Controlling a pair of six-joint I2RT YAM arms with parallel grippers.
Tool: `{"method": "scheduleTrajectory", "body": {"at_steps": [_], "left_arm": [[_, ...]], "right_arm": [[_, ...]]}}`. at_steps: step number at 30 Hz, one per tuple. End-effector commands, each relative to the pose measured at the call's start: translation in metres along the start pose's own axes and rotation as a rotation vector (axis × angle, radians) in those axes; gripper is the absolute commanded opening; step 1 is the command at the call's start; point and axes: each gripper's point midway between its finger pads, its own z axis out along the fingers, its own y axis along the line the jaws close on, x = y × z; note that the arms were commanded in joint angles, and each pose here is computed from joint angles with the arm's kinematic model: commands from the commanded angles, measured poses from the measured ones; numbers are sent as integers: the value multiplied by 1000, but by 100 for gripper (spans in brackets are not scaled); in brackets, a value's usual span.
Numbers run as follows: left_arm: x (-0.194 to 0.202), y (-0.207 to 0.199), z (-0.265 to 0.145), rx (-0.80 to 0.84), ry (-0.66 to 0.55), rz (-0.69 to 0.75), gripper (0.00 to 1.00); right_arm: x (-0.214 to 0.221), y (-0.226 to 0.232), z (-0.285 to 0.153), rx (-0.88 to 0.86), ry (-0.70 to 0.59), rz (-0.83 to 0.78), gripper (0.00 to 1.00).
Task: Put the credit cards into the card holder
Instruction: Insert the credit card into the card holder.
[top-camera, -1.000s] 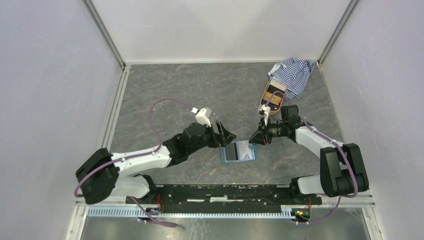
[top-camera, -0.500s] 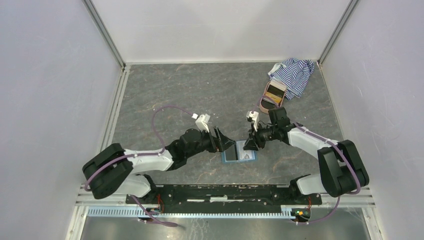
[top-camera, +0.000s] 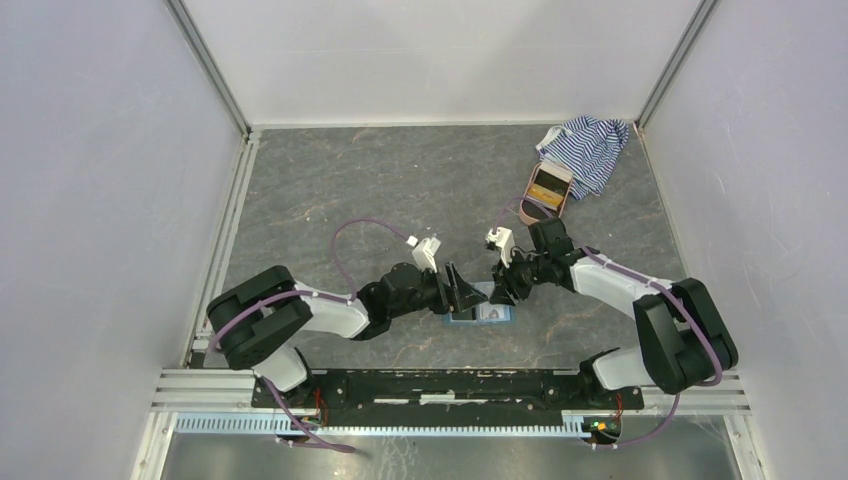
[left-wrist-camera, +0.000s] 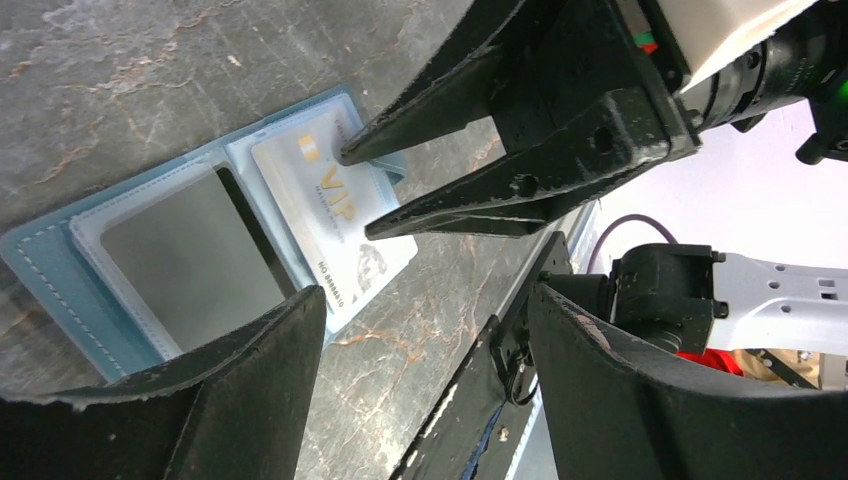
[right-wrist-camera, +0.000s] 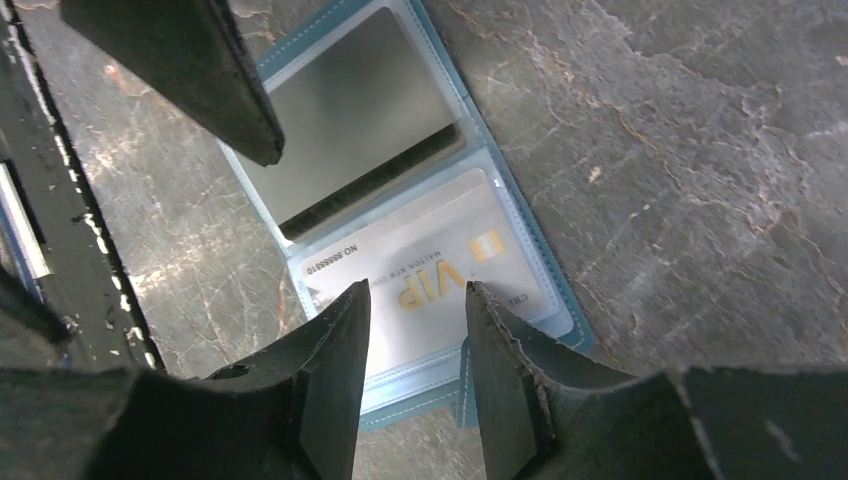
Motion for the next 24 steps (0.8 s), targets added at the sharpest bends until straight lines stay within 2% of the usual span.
{"method": "scheduleTrajectory", "body": {"at_steps": [1, 11, 17, 24], "left_arm": [[-10, -17, 10, 26, -40, -12, 80], [4, 2, 21, -7, -14, -84, 77], [7, 7, 23, -22, -10, -92, 70], [10, 7, 28, -46, 8, -62, 67]], "right_arm": [[-5, -13, -6, 84, 9, -45, 47], [-11, -16, -13, 121, -8, -47, 48], [-8, -20, -15, 119, -16, 12, 48], [-13, -22, -24, 69, -99, 109, 48]]}}
